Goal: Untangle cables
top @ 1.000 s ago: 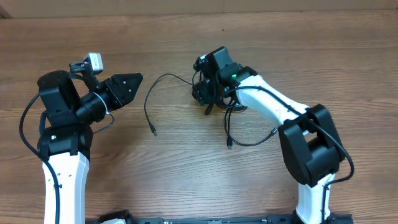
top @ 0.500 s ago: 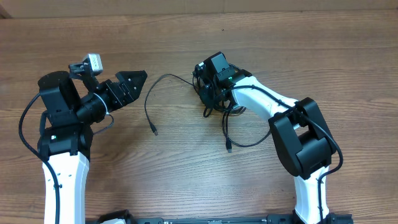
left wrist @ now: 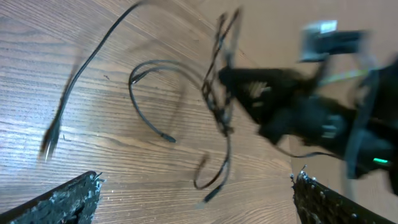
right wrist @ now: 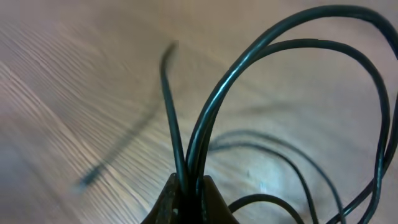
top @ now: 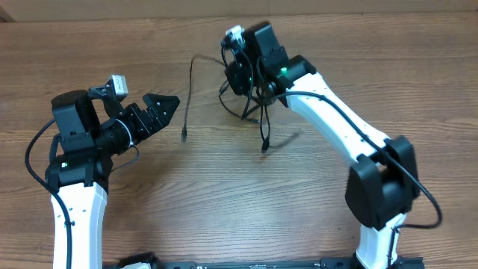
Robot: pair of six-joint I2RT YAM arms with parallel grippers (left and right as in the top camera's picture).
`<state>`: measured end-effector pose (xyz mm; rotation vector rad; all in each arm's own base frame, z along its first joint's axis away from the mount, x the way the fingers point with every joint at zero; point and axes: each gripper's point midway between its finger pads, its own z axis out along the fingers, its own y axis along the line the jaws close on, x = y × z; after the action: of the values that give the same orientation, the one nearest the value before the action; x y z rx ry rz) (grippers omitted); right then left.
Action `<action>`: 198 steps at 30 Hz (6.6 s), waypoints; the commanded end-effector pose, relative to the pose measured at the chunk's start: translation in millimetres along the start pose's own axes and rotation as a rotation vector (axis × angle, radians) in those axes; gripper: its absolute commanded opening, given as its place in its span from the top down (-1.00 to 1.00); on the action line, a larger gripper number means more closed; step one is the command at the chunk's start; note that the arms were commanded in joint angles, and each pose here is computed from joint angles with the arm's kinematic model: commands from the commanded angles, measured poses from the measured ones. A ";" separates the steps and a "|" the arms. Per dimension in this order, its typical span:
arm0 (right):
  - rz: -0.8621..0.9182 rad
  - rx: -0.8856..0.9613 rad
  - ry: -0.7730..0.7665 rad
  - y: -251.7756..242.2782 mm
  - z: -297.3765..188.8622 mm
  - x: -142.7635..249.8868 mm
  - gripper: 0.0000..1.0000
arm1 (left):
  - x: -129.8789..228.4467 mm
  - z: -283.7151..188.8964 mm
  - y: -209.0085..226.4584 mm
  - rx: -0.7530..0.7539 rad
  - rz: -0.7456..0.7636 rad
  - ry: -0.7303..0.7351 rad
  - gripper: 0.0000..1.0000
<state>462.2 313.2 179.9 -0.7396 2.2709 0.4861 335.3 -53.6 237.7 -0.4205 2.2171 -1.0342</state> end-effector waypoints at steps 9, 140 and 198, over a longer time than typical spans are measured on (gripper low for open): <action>-0.083 -0.044 -0.297 48.5 -110.1 -94.0 0.92 | -5.1 -2.5 -3.8 0.002 0.026 -0.014 -0.99; 0.337 -0.430 -0.160 110.8 -139.5 -79.0 0.92 | 10.0 67.4 -25.2 0.034 -0.987 0.130 -0.42; 0.467 -0.106 -0.248 -9.6 -142.8 -81.3 0.92 | 102.3 91.7 33.7 -0.108 0.128 0.452 -0.99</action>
<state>458.1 256.4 294.4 -0.1277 2.2722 0.8226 317.0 -139.1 123.9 -0.0890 2.6764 -1.0233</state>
